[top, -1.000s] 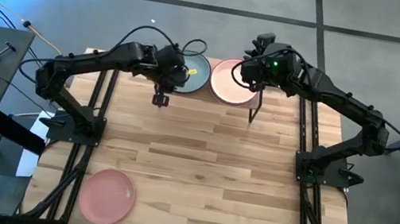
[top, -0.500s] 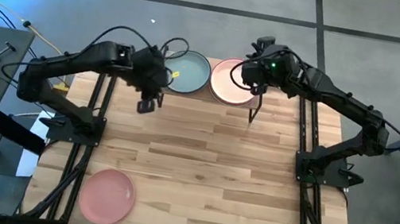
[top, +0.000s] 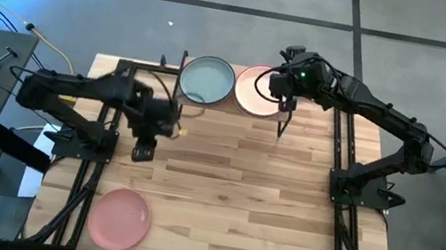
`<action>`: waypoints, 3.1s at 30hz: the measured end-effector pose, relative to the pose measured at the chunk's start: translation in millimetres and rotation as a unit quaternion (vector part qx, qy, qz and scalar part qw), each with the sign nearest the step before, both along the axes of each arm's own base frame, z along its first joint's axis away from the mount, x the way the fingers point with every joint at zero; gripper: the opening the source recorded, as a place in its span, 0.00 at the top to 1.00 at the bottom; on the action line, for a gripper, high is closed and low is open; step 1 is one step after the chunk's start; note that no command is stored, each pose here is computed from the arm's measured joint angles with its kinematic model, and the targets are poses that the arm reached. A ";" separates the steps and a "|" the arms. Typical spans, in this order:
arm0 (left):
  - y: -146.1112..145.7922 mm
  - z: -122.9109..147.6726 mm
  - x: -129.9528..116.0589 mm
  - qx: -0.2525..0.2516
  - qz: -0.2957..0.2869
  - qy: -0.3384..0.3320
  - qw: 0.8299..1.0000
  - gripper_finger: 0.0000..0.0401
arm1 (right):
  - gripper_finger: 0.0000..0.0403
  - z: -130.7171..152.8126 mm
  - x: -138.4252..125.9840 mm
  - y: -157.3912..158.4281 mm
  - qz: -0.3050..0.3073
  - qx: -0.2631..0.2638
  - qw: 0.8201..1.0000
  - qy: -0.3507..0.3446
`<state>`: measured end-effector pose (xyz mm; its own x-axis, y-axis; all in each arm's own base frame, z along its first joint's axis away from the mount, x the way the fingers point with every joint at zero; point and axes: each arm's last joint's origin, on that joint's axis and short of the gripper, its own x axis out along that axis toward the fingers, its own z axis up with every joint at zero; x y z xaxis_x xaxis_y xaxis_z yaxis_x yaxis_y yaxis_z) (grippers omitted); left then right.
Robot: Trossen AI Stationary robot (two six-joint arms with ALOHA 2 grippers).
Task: Place and stack plates onto a shelf
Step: Stack the light pink plate on top of the light blue plate on the shelf
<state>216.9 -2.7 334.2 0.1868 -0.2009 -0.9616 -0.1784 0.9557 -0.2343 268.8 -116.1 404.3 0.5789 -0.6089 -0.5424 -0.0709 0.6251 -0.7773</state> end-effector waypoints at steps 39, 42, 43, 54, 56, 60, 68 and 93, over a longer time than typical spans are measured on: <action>-110.3 -115.4 -39.0 0.038 -0.027 0.095 0.994 0.81 | 0.81 -12.6 12.3 111.0 -0.021 0.193 0.979 -0.070; -114.5 -115.3 -40.8 0.036 -0.027 0.092 0.995 0.81 | 0.81 -12.6 12.3 115.8 -0.013 0.193 0.979 -0.068; -116.0 -115.3 -41.2 0.035 -0.027 0.090 0.995 0.81 | 0.81 -12.6 12.3 117.1 -0.010 0.194 0.979 -0.068; -127.8 -115.3 -47.1 0.063 -0.027 0.061 0.996 0.81 | 0.81 -12.6 12.2 125.1 -0.013 0.211 0.974 -0.078; -130.2 -115.1 -46.5 0.057 -0.030 0.052 0.997 0.81 | 0.81 -12.6 12.2 125.1 -0.018 0.215 0.973 -0.082; -131.4 -114.9 -45.6 0.062 -0.027 0.040 0.997 0.81 | 0.81 -12.6 12.2 125.1 -0.021 0.219 0.972 -0.085; -128.6 -125.4 -47.6 0.073 -0.030 0.039 0.996 0.81 | 0.81 -12.6 12.2 125.1 -0.024 0.222 0.971 -0.087; -125.0 -167.3 -57.6 0.022 -0.053 0.054 0.997 0.81 | 0.81 -12.6 12.2 125.1 -0.028 0.226 0.970 -0.091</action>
